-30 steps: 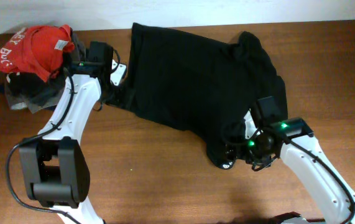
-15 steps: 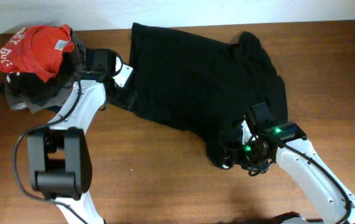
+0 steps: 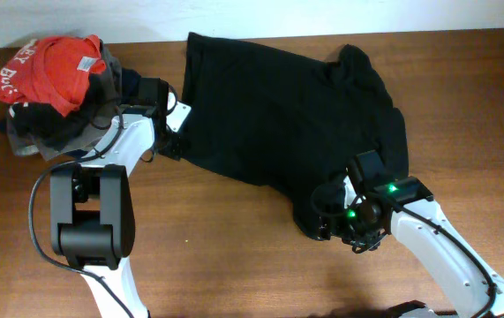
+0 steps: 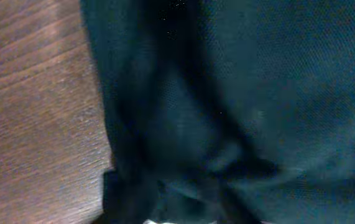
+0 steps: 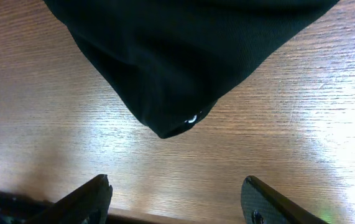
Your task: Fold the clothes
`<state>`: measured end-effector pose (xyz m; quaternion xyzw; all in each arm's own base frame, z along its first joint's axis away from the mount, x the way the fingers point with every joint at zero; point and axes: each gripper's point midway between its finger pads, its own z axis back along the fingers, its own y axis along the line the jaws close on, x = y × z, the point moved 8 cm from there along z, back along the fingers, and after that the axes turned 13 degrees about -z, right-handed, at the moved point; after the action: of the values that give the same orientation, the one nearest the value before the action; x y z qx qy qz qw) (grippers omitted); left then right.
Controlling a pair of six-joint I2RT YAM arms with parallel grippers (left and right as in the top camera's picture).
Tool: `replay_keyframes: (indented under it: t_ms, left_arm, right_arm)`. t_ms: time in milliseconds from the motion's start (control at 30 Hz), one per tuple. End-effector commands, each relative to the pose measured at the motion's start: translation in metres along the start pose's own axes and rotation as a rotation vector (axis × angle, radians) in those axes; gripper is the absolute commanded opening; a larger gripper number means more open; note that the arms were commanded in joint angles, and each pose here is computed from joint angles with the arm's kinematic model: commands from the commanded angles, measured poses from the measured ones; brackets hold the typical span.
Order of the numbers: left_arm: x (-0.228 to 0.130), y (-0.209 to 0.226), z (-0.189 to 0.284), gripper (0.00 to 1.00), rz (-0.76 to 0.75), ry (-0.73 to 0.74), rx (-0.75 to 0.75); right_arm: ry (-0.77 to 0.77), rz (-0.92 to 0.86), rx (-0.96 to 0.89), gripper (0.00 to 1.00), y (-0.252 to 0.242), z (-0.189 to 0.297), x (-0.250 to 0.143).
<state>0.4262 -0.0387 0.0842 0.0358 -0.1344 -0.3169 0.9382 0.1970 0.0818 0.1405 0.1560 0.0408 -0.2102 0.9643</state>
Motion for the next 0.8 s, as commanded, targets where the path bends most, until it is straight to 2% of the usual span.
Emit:
replay_keyframes:
  t_ms: [0,33,267,500,633,767]
  left_arm:
    - [-0.010,-0.003,-0.012,0.07,0.062,0.051,-0.023]
    - [-0.011,-0.004,-0.012,0.01,0.075,0.061,-0.028]
    - [-0.025,-0.011,-0.010,0.01,0.126,0.150,-0.072]
    - [-0.028,-0.013,-0.009,0.01,0.170,0.169,-0.078]
    - [-0.029,-0.013,-0.009,0.01,0.170,0.172,-0.079]
    - [-0.029,-0.013,-0.009,0.01,0.170,0.173,-0.080]
  right_arm:
    - [-0.002,-0.012,-0.011,0.68,-0.001,-0.002,-0.002]
    - [-0.004,-0.027,-0.017,0.67,-0.002,-0.002,-0.002]
    - [-0.044,-0.056,-0.042,0.66,-0.011,-0.016,0.001]
    - [-0.071,-0.045,-0.017,0.65,-0.014,-0.032,0.005]
    - [-0.089,-0.057,0.000,0.53,-0.015,-0.041,0.009]
    - [-0.089,-0.057,-0.001,0.48,-0.014,-0.048,0.014]
